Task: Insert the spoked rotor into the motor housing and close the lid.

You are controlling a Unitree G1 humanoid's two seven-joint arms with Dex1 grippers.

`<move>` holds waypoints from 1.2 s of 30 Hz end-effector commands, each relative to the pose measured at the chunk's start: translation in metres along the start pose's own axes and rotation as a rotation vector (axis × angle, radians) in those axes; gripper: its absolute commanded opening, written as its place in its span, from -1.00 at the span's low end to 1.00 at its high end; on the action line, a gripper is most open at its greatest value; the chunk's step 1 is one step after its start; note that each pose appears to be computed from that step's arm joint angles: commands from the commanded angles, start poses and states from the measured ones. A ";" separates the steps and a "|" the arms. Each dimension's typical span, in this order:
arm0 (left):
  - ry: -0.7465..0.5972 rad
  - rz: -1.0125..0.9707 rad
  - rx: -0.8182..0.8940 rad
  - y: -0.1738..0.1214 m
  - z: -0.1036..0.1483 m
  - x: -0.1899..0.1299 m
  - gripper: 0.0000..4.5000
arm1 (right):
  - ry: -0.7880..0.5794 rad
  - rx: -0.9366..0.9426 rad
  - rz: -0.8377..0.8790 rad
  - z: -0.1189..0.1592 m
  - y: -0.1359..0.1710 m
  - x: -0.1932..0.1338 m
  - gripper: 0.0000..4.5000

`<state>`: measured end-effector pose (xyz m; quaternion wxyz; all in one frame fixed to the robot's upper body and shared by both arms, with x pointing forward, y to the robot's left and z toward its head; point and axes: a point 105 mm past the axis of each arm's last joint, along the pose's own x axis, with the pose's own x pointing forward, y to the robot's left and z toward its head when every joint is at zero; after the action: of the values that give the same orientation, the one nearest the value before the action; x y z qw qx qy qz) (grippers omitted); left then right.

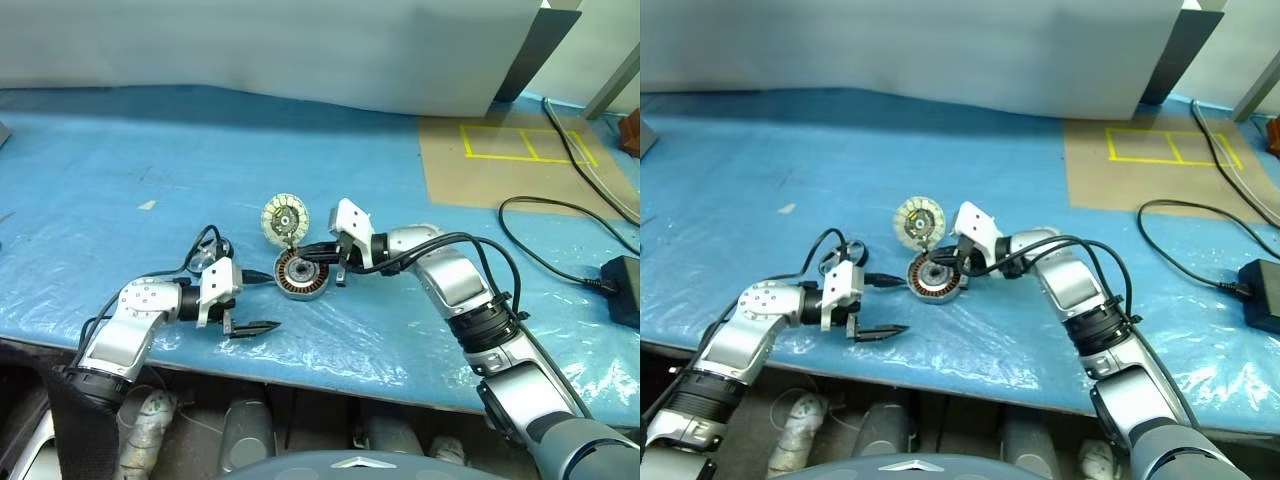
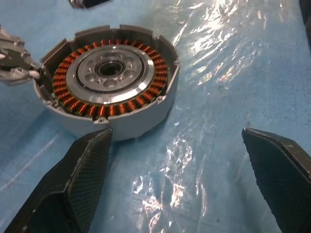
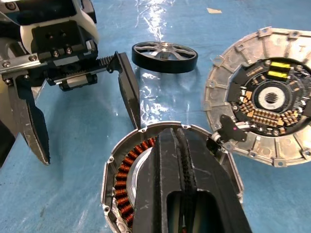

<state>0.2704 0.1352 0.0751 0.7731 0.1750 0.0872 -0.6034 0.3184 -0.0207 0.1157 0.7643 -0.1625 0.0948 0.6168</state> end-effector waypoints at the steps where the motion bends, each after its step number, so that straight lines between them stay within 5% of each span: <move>1: -0.027 0.005 0.032 0.000 0.018 -0.001 1.00 | -0.002 -0.032 -0.014 0.005 -0.002 0.004 -0.98; 12: -0.024 0.015 0.013 0.002 0.027 -0.001 1.00 | 0.209 -0.189 -0.018 -0.035 -0.005 -0.001 -0.98; 19: -0.042 0.118 -0.046 0.014 0.016 -0.026 1.00 | -0.068 -0.024 0.020 0.026 -0.003 -0.013 -0.98; 23: -0.045 0.194 -0.083 0.023 0.015 -0.048 1.00 | -0.115 0.029 0.065 0.042 0.004 -0.029 -0.98; 31: 0.086 0.506 0.080 0.068 -0.002 -0.085 1.00 | -0.042 0.075 -0.054 0.014 -0.005 -0.046 -0.98; 36: 0.134 0.500 0.102 0.079 -0.001 -0.095 1.00 | -0.005 0.118 -0.082 -0.008 0.000 -0.045 -0.98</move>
<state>0.3179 0.2312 0.1042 0.8833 0.2494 0.0757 -0.3897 0.3102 -0.0642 0.1184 0.7954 -0.1124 0.1390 0.5791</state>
